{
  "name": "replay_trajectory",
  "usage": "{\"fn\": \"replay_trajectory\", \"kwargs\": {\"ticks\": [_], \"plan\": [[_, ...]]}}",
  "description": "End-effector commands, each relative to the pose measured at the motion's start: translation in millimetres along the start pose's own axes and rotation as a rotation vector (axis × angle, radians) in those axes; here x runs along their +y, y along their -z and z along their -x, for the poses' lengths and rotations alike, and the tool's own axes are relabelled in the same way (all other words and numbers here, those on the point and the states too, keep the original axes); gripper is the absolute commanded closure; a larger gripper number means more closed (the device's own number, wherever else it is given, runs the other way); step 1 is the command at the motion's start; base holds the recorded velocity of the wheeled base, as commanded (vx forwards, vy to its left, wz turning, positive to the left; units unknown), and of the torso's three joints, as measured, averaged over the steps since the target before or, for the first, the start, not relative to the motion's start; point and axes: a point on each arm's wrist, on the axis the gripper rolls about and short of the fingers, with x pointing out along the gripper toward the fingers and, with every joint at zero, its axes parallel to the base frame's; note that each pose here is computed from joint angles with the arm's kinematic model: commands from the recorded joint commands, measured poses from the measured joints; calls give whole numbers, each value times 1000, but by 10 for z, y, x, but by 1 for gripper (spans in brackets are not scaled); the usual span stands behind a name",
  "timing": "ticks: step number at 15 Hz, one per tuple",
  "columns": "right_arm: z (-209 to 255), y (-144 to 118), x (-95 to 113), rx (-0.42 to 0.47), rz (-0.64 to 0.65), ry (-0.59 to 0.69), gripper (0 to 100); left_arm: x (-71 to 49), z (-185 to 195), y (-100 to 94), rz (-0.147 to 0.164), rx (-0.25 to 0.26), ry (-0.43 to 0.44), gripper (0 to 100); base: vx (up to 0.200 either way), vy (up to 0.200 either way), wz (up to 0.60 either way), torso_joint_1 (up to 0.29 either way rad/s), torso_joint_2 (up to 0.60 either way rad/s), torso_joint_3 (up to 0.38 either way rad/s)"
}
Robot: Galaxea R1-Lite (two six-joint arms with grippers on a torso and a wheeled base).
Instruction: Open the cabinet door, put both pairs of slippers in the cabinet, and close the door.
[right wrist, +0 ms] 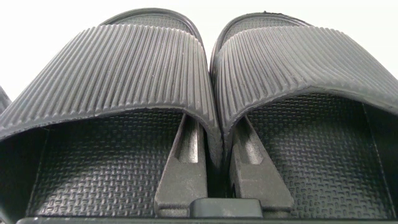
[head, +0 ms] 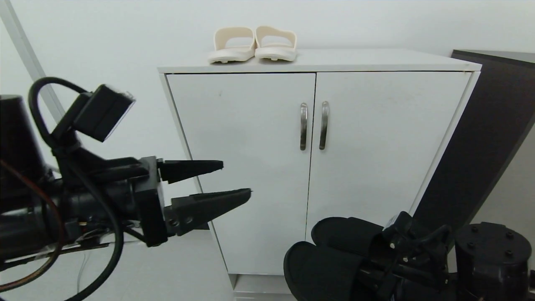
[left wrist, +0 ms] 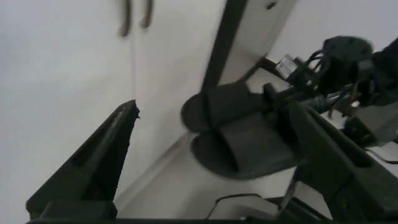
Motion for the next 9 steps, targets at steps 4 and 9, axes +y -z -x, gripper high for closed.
{"fn": "replay_trajectory", "kwargs": {"ticks": [4,9], "plan": [[-19,19,-1,11,0,0,100,-5,-822,-147,67,8,142,0,0,0,0,0,0,0],[-62,46,-3,26,-1,-1,100,128,-1328,-313,147,-24,193,0,0,0,0,0,0,0]]}}
